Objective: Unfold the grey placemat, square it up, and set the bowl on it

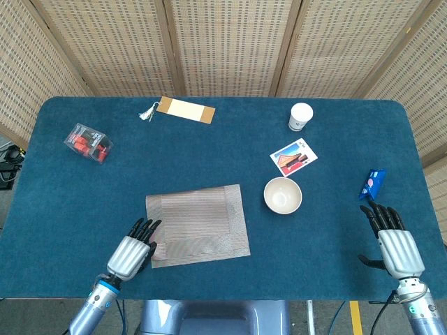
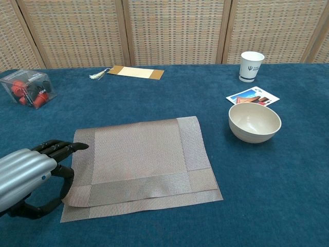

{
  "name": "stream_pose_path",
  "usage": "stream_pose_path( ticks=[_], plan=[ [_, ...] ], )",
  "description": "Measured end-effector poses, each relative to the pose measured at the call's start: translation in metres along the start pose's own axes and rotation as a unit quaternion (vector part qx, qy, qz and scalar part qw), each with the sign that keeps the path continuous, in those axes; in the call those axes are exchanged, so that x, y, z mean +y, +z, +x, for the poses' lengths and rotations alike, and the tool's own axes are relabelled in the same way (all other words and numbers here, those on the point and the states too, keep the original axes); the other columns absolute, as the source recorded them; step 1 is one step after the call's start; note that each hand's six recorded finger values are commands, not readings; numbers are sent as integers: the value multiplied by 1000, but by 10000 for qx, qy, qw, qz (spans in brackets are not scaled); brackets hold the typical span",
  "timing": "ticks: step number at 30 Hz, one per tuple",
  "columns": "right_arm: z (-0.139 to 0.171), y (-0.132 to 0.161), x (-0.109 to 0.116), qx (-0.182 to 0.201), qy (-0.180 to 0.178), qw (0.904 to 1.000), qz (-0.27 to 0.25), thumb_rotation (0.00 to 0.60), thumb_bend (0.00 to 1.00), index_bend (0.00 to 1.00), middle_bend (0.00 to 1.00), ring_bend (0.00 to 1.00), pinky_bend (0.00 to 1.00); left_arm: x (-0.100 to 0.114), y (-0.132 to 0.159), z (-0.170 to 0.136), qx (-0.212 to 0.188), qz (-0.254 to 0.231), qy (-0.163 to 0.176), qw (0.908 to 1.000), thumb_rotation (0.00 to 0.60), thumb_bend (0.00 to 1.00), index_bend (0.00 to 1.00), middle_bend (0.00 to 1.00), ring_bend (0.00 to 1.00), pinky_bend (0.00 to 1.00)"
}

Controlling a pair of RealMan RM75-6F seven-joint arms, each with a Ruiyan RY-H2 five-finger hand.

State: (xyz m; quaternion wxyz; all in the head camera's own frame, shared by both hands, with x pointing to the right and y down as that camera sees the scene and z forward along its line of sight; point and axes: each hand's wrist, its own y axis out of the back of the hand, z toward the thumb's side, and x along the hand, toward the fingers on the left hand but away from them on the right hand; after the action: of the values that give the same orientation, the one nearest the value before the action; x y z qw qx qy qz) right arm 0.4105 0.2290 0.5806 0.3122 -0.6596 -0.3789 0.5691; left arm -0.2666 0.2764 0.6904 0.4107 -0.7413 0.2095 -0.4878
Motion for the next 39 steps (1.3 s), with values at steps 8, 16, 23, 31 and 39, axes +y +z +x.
stream_pose_path(
  ticks=[8,16,23,31,39],
  plan=[
    [0,0,0,-4,3,10000,2,600,78,81,0,0,0,30,-5,10,79,-194,353,9992,600,571,594,0,0,0],
    [-2,-5,3,-76,-31,10000,-11,600,78,81,0,0,0,78,-17,46,289,-130,800,9963,600,571,585,0,0,0],
    [-7,-13,6,-209,-75,9997,-37,600,79,81,0,0,0,108,-33,91,603,-92,864,9944,600,572,584,0,0,0],
    [-13,-24,7,-411,-85,9991,-54,600,78,81,0,0,0,136,-53,145,1019,-46,989,9899,600,571,584,0,0,0],
    [-18,-33,12,-550,-152,9983,-90,600,79,81,0,0,0,168,-84,199,1760,199,1159,9773,600,572,583,0,0,0]
  ],
)
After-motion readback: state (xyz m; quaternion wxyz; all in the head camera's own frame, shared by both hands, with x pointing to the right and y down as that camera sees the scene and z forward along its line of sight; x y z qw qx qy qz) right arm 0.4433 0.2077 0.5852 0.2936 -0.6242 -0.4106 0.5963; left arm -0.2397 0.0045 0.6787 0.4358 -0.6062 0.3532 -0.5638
